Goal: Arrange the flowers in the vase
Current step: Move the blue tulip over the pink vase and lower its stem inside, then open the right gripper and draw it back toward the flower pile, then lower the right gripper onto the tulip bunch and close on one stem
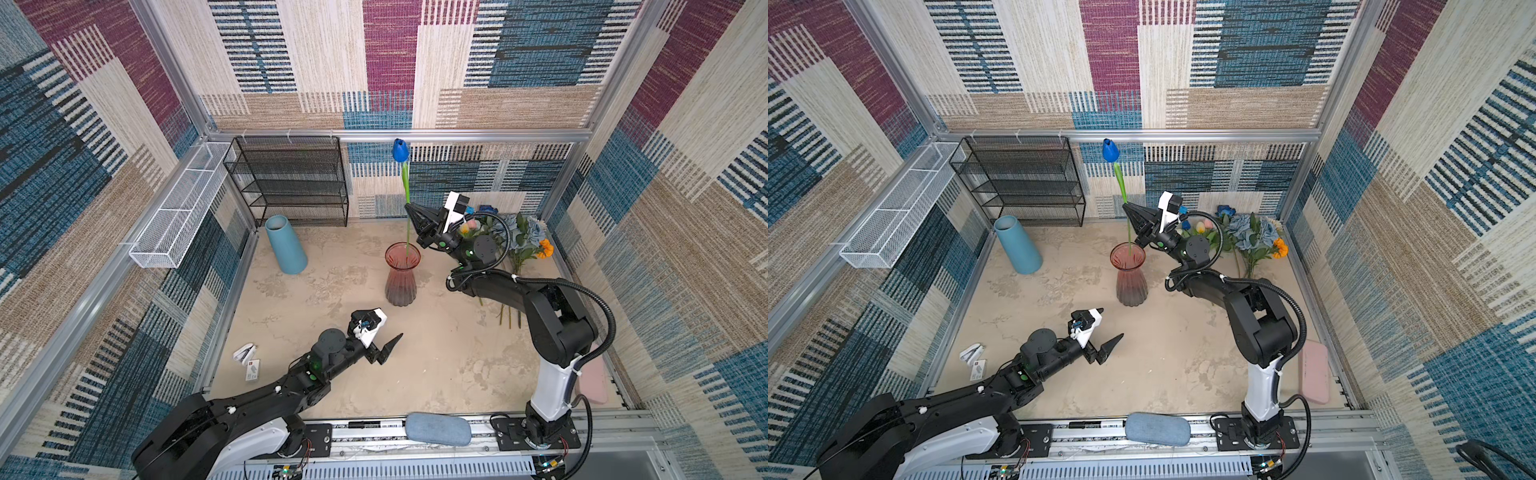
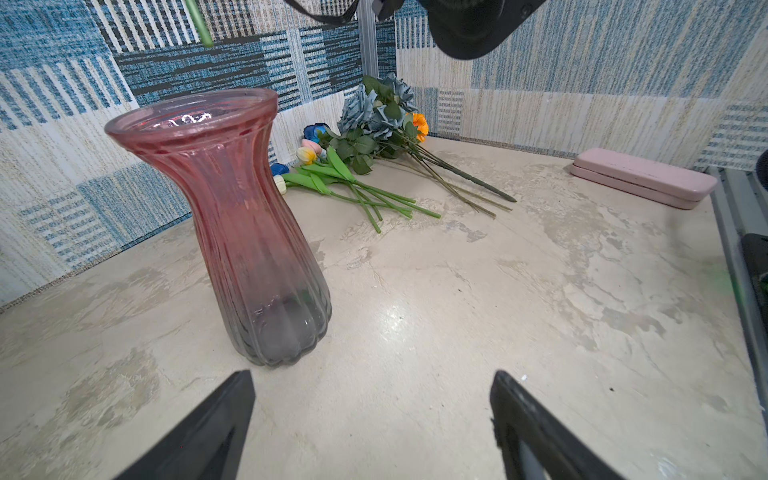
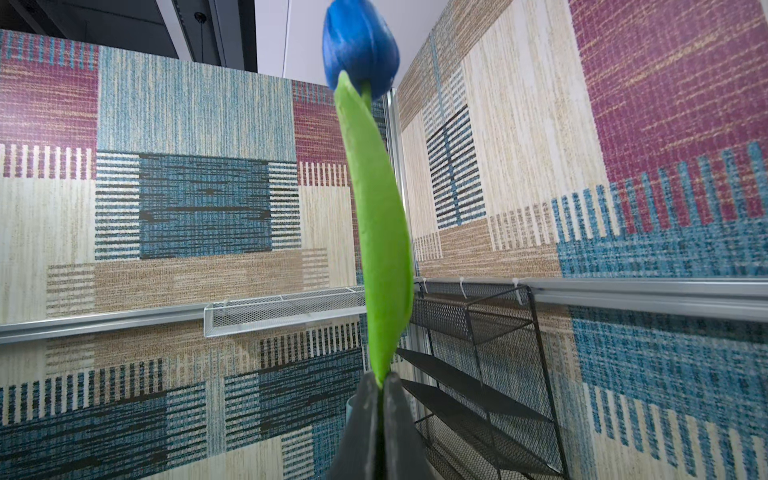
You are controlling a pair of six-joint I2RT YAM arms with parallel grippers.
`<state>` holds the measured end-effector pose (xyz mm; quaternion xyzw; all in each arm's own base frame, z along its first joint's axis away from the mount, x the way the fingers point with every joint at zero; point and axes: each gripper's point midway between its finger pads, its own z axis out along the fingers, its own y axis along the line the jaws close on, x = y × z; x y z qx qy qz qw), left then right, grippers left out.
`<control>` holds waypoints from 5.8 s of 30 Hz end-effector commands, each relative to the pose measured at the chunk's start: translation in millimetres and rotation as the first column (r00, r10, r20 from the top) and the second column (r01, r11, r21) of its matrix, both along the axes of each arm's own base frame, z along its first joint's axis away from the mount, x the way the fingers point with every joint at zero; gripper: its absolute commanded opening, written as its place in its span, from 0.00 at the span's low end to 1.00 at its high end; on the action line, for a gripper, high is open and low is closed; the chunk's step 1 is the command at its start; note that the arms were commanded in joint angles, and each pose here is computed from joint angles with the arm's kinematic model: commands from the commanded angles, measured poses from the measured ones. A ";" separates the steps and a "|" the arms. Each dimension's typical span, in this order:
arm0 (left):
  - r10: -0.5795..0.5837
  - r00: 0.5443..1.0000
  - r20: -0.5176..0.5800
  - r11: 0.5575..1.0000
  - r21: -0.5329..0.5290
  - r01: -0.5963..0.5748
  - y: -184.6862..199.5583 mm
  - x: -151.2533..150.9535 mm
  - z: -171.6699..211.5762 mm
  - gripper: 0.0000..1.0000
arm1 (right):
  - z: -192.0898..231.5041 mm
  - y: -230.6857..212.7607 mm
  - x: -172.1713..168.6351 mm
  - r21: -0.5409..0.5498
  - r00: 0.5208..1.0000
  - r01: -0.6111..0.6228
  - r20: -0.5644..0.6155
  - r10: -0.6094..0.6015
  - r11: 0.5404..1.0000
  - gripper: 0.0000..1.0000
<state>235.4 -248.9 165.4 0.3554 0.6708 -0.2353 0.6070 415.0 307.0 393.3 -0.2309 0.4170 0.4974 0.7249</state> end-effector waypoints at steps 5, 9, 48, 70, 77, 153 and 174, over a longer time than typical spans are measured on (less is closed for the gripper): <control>-0.021 0.999 0.039 0.999 -0.039 0.023 -7.3 2.2 13.3 0.91 | -24.4 0.5 -4.0 -0.053 0.998 0.051 0.035 -0.050 0.997 0.00; -0.027 0.999 0.035 0.999 -0.042 0.029 -8.4 1.7 13.3 0.92 | -40.1 0.2 -5.7 -0.093 0.997 0.075 0.029 -0.073 0.993 0.00; 0.051 0.995 0.084 0.999 0.006 -0.052 4.7 10.7 36.3 0.93 | -55.8 -43.5 -4.3 -0.356 0.916 0.303 -0.148 -0.374 0.884 0.61; 0.031 0.999 0.043 0.999 0.025 -0.032 -4.3 16.4 -3.8 0.94 | -311.1 -240.1 86.9 -0.824 0.127 0.029 -0.558 -0.820 0.566 0.37; -0.025 1.000 0.017 1.000 0.012 0.024 -12.5 9.0 -3.0 0.93 | -337.6 -241.5 98.5 -0.838 0.102 -0.017 -0.544 -0.833 0.546 0.30; 0.012 1.000 0.013 1.000 0.018 -0.013 -5.3 10.6 4.2 0.92 | -345.6 -229.8 106.2 -0.828 0.132 -0.035 -0.559 -0.819 0.560 0.07; 0.010 1.000 0.015 1.000 0.017 -0.011 -4.9 9.4 5.5 0.92 | -321.1 -231.6 104.4 -0.839 0.157 -0.003 -0.538 -0.828 0.545 0.04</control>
